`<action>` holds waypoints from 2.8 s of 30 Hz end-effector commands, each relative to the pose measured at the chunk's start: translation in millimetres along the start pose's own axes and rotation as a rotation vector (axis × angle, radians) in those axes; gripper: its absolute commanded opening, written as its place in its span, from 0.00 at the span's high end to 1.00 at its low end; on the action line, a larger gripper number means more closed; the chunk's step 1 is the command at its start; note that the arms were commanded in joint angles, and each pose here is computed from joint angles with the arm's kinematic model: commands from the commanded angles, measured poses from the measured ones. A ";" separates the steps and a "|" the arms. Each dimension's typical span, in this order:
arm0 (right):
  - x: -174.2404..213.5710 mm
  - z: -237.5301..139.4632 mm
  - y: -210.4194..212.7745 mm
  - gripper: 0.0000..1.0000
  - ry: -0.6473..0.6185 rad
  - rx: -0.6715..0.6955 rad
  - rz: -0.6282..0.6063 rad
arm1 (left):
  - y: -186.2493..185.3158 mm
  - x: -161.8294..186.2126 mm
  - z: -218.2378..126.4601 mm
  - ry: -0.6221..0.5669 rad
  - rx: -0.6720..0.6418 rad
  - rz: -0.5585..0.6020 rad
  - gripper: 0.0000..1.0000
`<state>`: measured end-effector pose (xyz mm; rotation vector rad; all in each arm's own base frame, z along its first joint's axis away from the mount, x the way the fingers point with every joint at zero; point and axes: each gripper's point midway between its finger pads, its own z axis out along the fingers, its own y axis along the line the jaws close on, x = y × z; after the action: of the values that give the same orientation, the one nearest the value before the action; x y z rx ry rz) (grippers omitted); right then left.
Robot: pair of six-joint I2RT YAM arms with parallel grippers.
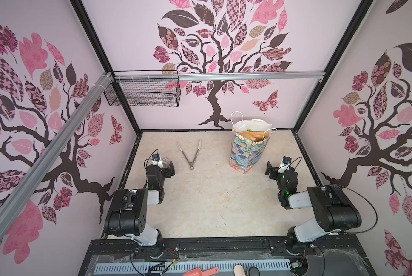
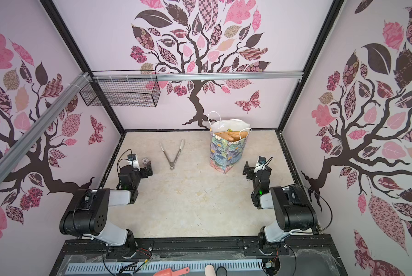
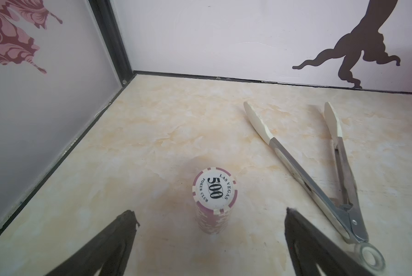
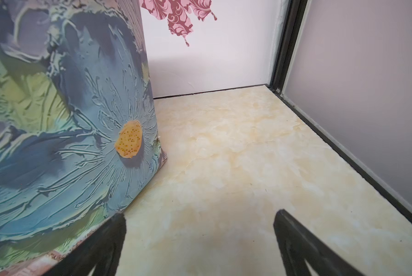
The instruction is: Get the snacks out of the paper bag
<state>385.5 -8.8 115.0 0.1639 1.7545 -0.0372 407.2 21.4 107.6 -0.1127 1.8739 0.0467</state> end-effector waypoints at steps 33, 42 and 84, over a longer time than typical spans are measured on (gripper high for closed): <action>-65.8 -49.5 1.0 0.00 0.059 0.025 0.294 | -10.3 0.6 -18.6 -0.050 -0.001 0.079 0.01; -137.0 -83.4 29.5 0.01 0.231 -0.089 0.331 | -27.6 -65.0 -69.0 -0.006 -0.138 -0.034 0.06; -124.4 38.5 105.8 0.39 0.516 -0.256 0.364 | -395.1 -185.5 38.7 0.250 0.468 -0.063 0.88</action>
<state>466.6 73.1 236.3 0.3696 2.1686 0.5226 542.5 -363.0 258.7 0.1416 2.1257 -0.4619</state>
